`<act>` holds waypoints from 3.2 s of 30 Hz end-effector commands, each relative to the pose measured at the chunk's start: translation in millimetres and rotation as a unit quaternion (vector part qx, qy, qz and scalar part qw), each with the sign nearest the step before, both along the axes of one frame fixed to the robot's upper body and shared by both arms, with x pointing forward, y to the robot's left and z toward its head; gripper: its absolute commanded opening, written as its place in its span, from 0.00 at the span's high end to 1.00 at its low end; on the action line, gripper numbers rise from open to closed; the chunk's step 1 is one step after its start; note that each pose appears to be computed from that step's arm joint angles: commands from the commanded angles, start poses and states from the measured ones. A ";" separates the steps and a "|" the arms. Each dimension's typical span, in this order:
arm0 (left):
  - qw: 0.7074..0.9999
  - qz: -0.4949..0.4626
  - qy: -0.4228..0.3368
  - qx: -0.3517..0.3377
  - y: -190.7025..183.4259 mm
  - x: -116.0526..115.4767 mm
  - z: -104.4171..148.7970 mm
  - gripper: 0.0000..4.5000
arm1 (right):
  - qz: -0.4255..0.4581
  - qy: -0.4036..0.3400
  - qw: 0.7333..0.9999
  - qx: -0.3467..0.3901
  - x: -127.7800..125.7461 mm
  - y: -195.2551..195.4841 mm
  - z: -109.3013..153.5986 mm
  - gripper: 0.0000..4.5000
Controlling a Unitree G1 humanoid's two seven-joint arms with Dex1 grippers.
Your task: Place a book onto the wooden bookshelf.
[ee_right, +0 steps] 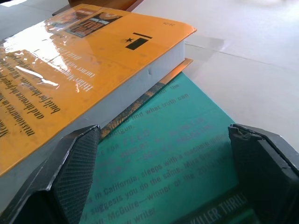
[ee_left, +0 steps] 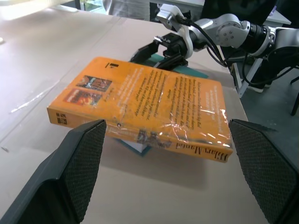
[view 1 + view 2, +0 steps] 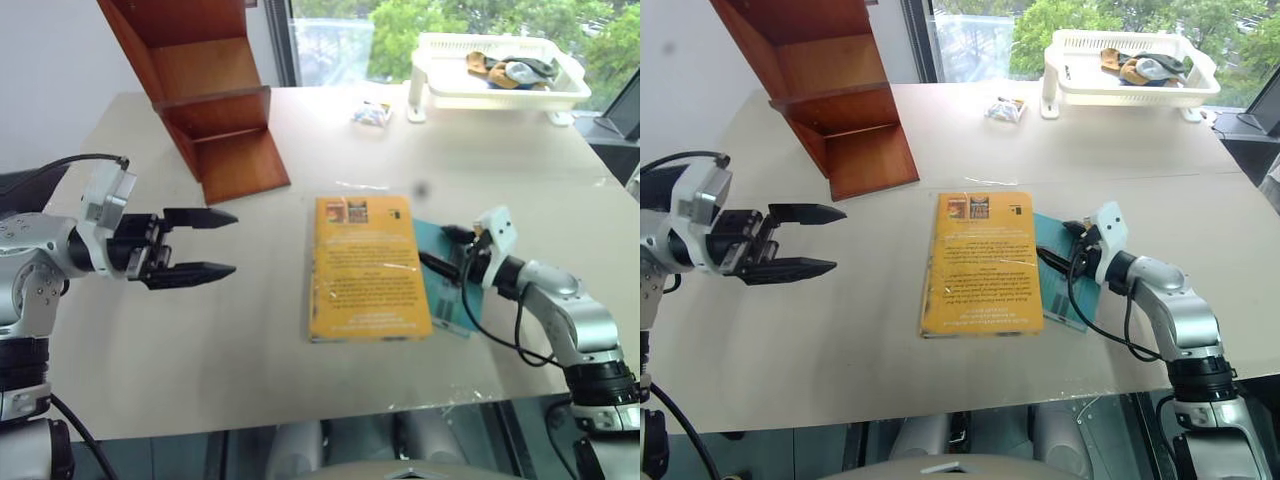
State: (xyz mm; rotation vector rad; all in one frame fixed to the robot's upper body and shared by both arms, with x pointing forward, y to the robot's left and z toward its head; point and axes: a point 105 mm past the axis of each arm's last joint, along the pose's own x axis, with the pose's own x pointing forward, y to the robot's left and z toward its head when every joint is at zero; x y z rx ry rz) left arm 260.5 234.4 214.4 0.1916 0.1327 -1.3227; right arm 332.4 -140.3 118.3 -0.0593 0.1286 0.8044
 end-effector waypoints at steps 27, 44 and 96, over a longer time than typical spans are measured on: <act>1.000 0.000 -0.019 0.002 -5.6 -2.5 3.4 0.01 | 0.046 -0.030 0.998 0.012 -1.6 31.2 13.0 0.00; 1.000 0.003 -0.019 0.004 -5.2 -3.0 1.6 0.01 | 0.056 -0.031 0.998 0.010 -1.3 36.3 12.2 0.00; 0.795 0.129 0.538 -0.249 -66.2 30.0 -106.5 0.01 | 0.183 -0.041 0.982 -0.017 -136.8 -48.0 108.4 0.00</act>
